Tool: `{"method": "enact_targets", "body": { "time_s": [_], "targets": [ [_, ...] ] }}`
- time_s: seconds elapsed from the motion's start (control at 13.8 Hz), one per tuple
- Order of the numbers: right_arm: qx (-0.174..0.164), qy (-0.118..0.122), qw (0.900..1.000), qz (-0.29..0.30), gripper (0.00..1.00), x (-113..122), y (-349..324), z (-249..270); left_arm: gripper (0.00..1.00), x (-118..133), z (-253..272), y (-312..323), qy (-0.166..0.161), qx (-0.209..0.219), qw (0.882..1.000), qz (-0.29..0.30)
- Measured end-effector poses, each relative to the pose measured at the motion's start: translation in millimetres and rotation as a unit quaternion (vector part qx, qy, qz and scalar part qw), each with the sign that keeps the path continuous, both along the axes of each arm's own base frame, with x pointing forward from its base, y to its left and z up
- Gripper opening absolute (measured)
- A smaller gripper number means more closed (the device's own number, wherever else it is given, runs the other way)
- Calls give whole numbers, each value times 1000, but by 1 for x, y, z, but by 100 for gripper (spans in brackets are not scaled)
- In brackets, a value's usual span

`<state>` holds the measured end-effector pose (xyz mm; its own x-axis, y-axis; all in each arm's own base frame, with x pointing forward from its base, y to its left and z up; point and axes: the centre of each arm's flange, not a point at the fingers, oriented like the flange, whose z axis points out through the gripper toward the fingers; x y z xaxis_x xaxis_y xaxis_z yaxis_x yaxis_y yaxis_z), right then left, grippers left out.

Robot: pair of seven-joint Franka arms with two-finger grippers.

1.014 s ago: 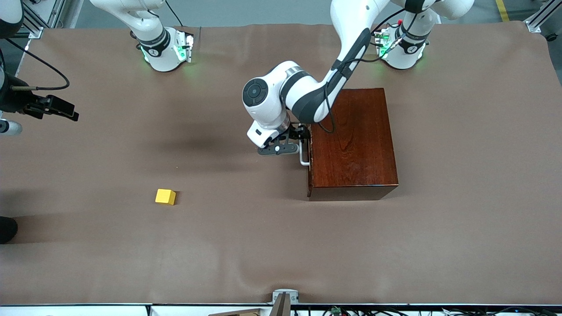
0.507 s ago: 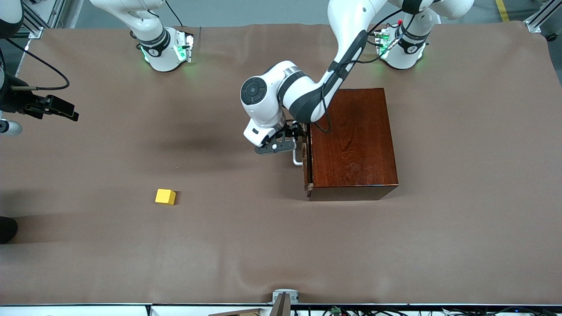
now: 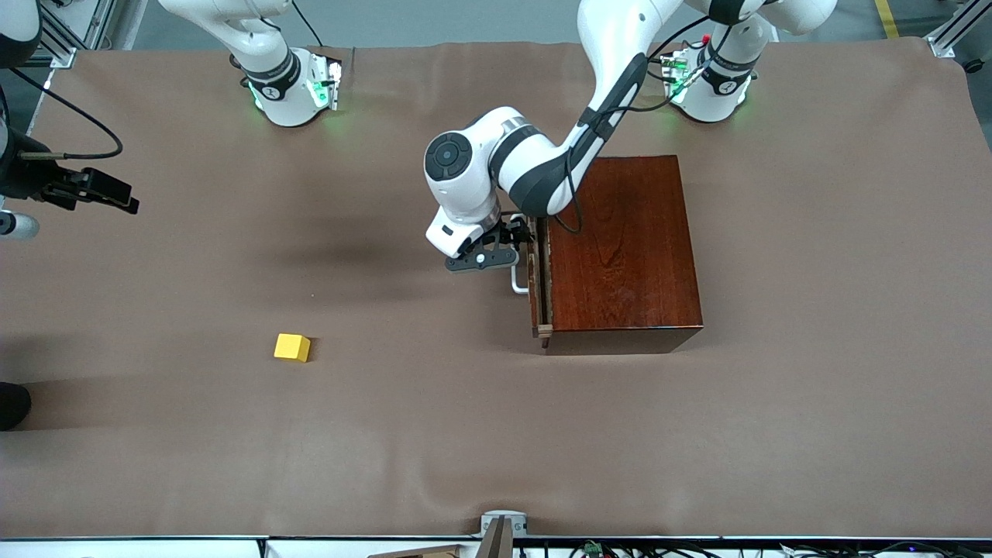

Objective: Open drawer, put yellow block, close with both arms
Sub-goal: 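Pull the drawer open by its handle with the left gripper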

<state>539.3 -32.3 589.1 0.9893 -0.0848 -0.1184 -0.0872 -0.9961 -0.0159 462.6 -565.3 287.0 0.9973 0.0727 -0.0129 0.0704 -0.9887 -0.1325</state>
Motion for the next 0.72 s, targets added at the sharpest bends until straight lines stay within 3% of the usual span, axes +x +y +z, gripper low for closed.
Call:
{"method": "enact_targets", "body": {
  "time_s": [0.29, 0.51, 0.72],
  "targets": [
    [0, 0, 1000, 0, 100, 0, 0, 0, 100, 1, 0, 1, -1, -4, 1000, -27],
    [0, 0, 1000, 0, 100, 0, 0, 0, 100, 4, 5, -17, -41, -58, 997, -44],
    [0, 0, 1000, 0, 100, 0, 0, 0, 100, -1, 7, -28, -54, -75, 995, -27]
  ]
}}
